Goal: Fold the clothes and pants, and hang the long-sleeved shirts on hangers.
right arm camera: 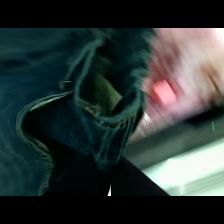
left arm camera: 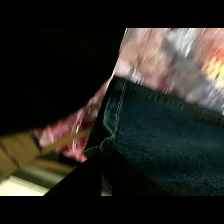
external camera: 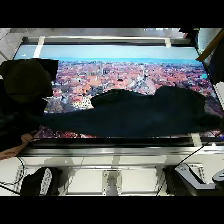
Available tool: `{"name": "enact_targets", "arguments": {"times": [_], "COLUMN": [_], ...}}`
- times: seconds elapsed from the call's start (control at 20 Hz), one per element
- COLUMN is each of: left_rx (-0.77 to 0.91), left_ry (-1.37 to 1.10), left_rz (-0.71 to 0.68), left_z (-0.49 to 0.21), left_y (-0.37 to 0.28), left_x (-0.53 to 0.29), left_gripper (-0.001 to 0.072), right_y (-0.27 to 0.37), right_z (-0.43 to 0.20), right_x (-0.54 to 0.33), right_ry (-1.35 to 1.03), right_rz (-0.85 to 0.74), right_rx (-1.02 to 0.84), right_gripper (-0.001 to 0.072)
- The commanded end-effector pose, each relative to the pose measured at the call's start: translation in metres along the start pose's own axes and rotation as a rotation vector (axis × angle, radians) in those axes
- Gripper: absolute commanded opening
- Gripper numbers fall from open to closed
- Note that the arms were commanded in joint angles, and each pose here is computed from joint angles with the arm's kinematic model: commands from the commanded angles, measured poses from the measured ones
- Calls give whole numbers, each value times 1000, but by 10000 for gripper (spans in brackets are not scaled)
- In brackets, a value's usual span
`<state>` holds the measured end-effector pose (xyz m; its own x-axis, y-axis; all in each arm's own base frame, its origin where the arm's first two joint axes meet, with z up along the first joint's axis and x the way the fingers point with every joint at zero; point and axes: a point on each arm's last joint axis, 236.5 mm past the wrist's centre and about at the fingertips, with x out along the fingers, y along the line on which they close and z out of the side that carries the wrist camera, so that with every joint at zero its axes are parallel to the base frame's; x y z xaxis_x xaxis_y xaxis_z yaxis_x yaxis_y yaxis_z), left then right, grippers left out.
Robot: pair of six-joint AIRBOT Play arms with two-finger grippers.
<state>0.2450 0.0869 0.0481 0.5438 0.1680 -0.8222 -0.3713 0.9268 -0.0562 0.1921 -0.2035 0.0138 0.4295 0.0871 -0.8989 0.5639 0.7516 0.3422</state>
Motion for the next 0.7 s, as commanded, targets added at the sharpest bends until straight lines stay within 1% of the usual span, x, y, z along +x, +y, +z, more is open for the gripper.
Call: {"name": "enact_targets", "arguments": {"times": [0.0, 0.15, 0.45, 0.5, 0.55, 0.6, 0.65], "left_rx": [12, 39, 67, 66, 64, 61, 54], "left_ry": [129, 116, 174, 203, 227, 245, 256], "left_rz": [71, 105, 140, 141, 142, 140, 138], "left_z": [-70, -65, -75, -81, -86, -89, -88], "left_y": [21, 30, 40, 40, 40, 40, 39], "left_x": [32, 42, 50, 51, 50, 48, 43], "left_gripper": [16, 16, 17, 43, 308, 720, 694], "right_y": [-56, -75, -94, -96, -97, -97, -95], "right_z": [-53, -52, -55, -58, -62, -66, -68], "right_x": [7, 0, -4, -5, -5, -6, -7], "right_ry": [81, 37, 37, 52, 63, 74, 82], "right_rz": [-128, -161, -239, -246, -253, -261, -255], "right_rx": [166, 229, 214, 212, 232, 277, 320], "right_gripper": [58, 58, 58, 74, 251, 476, 509]}}
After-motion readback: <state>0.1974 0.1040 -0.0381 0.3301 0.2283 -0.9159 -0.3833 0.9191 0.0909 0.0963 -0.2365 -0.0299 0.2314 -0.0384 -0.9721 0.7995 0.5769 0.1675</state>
